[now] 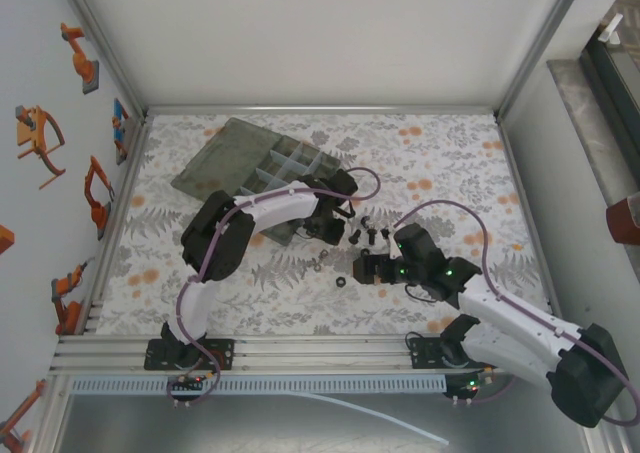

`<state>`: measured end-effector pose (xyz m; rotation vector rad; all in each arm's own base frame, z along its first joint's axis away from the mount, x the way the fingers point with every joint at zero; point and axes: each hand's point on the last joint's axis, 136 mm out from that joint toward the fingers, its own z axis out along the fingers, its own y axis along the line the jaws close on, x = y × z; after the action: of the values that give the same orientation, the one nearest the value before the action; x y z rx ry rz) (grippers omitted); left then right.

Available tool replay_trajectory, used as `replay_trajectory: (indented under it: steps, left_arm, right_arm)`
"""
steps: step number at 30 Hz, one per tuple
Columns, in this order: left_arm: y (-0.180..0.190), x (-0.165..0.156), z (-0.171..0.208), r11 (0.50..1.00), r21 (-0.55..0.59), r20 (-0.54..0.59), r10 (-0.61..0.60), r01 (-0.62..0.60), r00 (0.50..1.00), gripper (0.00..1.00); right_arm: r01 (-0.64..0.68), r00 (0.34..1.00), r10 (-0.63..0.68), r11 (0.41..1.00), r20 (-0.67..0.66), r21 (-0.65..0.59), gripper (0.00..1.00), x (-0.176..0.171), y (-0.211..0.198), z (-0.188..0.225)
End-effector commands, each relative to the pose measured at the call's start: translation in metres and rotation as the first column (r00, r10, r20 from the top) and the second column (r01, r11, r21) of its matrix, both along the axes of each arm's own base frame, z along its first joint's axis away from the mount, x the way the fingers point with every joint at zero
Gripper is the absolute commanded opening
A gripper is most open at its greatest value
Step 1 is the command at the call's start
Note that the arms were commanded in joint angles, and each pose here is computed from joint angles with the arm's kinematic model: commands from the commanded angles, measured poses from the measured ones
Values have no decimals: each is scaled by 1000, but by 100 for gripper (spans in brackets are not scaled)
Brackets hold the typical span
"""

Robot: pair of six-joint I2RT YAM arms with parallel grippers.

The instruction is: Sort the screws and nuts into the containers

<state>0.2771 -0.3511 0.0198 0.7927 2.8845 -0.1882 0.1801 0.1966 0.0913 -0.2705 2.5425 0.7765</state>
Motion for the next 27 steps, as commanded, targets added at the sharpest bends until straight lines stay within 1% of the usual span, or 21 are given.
replay_trajectory:
  steps: [1,3,9,13,16,20,27]
  left_arm:
    - [-1,0,11,1000,-3,5,-3,3,1000,22]
    - [0,1,19,1000,-17,20,2,-1,1000,21]
    - [-5,3,51,994,-104,56,24,-18,998,20]
    - [5,10,73,988,-145,84,55,-42,995,20]
    - [23,20,88,983,-164,105,103,-85,989,20]
    - [59,31,101,972,-167,121,190,-169,974,20]
    - [127,38,104,936,-86,128,349,-341,928,20]
  right_arm:
    - [23,999,-23,1000,25,10,99,4,-2,7]
    - [19,1000,-20,1000,23,5,99,4,-3,6]
    - [14,999,-14,1000,36,-3,99,6,-2,11]
    - [9,999,-8,1000,41,-11,99,11,1,14]
    - [-6,999,7,1000,47,-16,99,16,6,20]
    - [-47,995,46,999,86,13,100,26,21,36]
    - [-144,987,138,987,85,76,99,48,63,56]
